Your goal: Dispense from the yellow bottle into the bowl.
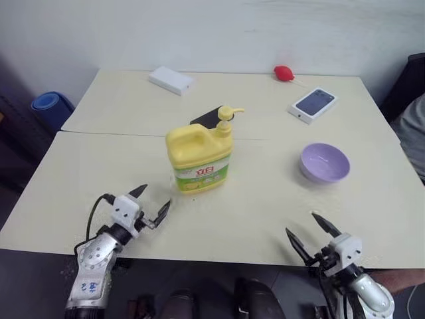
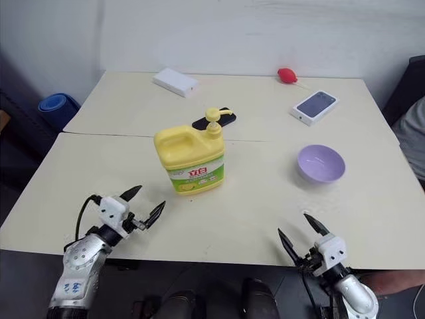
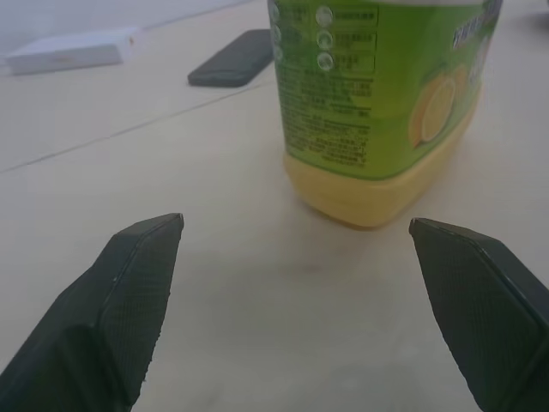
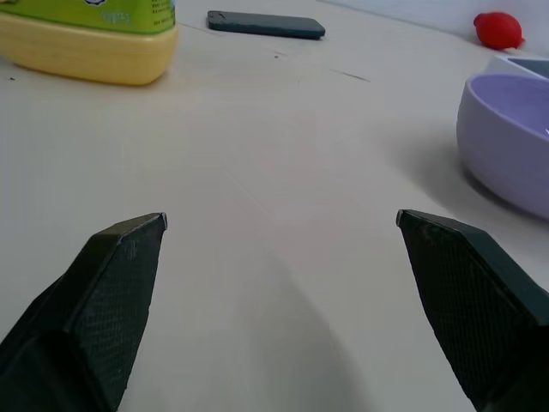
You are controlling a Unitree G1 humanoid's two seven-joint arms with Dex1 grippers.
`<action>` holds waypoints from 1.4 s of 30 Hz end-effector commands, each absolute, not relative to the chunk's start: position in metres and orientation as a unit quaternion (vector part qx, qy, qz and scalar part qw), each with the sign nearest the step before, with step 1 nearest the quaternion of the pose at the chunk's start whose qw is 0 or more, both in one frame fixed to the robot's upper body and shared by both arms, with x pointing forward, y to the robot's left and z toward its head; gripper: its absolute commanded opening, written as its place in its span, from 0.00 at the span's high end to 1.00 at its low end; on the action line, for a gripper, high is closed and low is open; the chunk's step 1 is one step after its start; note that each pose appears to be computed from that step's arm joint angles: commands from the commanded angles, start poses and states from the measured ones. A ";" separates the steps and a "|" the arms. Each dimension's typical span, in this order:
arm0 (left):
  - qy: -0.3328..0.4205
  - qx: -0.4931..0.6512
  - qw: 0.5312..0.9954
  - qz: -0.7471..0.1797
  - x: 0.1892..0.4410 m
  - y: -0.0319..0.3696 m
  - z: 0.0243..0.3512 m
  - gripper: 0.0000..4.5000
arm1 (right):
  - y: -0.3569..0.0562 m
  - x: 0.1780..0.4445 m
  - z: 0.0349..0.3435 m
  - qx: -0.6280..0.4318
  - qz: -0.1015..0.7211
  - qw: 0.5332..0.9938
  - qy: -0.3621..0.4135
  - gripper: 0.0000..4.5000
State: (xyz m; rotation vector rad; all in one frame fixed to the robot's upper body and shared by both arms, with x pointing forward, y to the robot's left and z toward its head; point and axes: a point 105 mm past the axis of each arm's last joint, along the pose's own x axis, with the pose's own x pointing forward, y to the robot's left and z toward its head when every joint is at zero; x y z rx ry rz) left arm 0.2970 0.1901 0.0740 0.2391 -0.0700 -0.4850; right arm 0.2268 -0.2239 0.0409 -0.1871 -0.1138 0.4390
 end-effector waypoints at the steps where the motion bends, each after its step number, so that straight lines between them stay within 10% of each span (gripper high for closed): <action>1: -0.034 0.128 0.954 -0.268 0.292 0.184 0.078 0.00 | -0.231 0.229 0.056 -0.098 0.193 0.973 -0.086 0.00; 16: -0.028 0.027 0.830 -0.557 0.227 0.159 0.174 0.00 | -0.315 0.233 0.097 -0.120 0.086 0.984 -0.098 0.00; 23: -0.070 0.016 0.818 -0.571 0.238 0.141 0.201 0.00 | -0.280 0.313 0.131 -0.121 0.244 0.962 -0.018 0.00; 36: -0.083 0.013 0.812 -0.577 0.242 0.127 0.205 0.00 | -0.275 0.388 0.125 -0.156 0.236 0.950 0.136 0.00; 42: -0.082 0.018 0.813 -0.576 0.240 0.126 0.205 0.00 | -0.273 0.394 0.115 -0.141 0.238 0.950 0.148 0.39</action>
